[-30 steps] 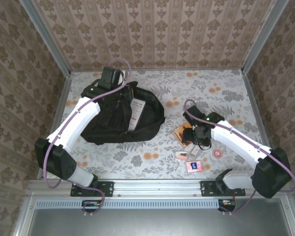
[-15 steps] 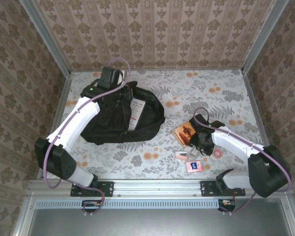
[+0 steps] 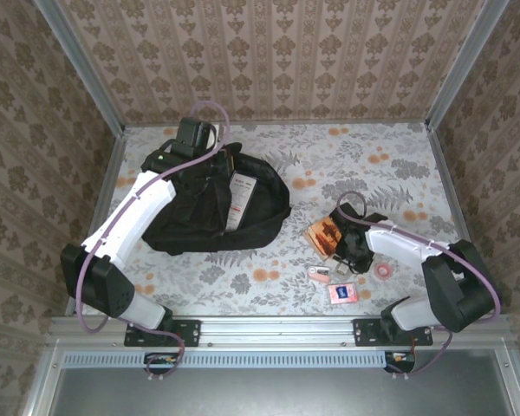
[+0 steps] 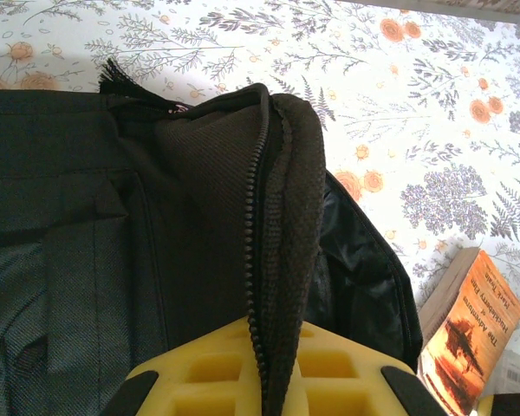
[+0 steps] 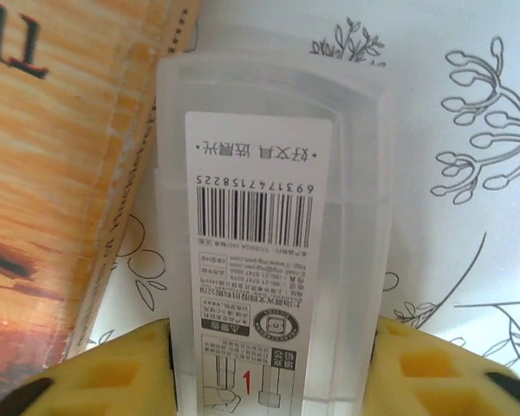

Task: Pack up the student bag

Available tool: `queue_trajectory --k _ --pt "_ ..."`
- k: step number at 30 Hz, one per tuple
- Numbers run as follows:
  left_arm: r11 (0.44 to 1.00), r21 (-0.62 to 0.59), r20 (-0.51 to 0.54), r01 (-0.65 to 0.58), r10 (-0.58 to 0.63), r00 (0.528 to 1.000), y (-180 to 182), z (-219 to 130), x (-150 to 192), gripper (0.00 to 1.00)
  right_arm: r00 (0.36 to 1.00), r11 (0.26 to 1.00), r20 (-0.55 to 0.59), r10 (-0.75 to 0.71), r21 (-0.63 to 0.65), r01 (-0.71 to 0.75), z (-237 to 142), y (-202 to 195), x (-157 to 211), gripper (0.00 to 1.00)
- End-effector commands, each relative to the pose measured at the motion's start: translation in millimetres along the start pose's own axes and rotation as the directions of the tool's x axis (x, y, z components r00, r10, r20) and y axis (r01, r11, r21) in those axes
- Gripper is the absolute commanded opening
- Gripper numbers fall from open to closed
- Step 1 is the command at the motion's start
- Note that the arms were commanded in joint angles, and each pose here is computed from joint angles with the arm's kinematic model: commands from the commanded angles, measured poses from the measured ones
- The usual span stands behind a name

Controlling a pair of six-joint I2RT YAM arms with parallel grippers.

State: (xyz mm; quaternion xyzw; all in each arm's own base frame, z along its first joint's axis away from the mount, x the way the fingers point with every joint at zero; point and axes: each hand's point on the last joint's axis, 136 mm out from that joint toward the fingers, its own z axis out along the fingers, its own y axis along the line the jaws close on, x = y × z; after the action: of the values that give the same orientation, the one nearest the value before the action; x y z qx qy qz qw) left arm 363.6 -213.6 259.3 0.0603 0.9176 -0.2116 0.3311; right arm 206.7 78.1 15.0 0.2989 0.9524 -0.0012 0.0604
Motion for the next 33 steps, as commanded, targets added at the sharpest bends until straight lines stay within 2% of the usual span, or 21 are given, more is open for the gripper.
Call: queue_trajectory --k 1,3,9,12,16,20,23,25,27,33 --pt "1.0 0.028 0.05 -0.009 0.007 0.999 -5.2 -15.3 -11.5 0.0 0.996 1.0 0.09 0.009 0.006 -0.01 -11.2 -4.3 -16.0 0.37" --pt "1.0 0.028 0.049 -0.01 0.008 0.999 -5.4 -15.0 -11.4 0.0 0.991 1.0 0.132 0.003 0.0 -0.003 -26.1 -5.2 -23.8 0.34" --pt "1.0 0.027 0.051 -0.011 0.01 0.999 -5.5 -15.8 -11.8 0.0 0.964 0.999 0.262 -0.033 -0.021 0.04 -73.2 -4.0 -47.3 0.34" --pt "0.999 0.03 0.054 -0.017 0.015 0.998 -6.1 -17.3 -11.9 0.0 0.941 0.982 0.307 -0.141 -0.08 0.173 -98.8 18.8 -53.6 0.33" --pt "0.999 0.035 0.067 -0.037 0.035 0.997 -8.4 -20.9 -12.7 0.0 0.883 0.912 0.373 -0.286 -0.176 0.37 -137.7 58.9 -57.8 0.32" --pt "0.998 0.037 0.062 -0.049 0.047 0.997 -10.3 -22.0 -12.7 0.0 0.854 0.776 0.329 -0.404 -0.372 0.51 -159.1 115.1 -40.7 0.33" --pt "0.997 0.033 0.073 -0.063 0.061 0.995 -12.2 -28.1 -14.7 0.0 0.84 0.67 0.276 -0.467 -0.509 0.54 -164.7 149.5 -23.9 0.36" --pt "0.997 0.024 0.089 -0.072 0.07 0.994 -13.1 -33.9 -17.2 0.0 0.849 0.64 0.242 -0.47 -0.569 0.517 -167.4 164.5 -20.4 0.37" --pt "0.997 0.022 0.099 -0.078 0.076 0.992 -14.9 -38.9 -19.1 0.0 0.862 0.635 0.202 -0.465 -0.602 0.484 -162.5 183.8 -21.6 0.34" --pt "0.996 0.023 0.085 -0.086 0.083 0.993 -16.0 -39.9 -16.0 0.0 0.871 0.569 0.17 -0.461 -0.697 0.437 -173.8 252.6 -17.1 0.33"
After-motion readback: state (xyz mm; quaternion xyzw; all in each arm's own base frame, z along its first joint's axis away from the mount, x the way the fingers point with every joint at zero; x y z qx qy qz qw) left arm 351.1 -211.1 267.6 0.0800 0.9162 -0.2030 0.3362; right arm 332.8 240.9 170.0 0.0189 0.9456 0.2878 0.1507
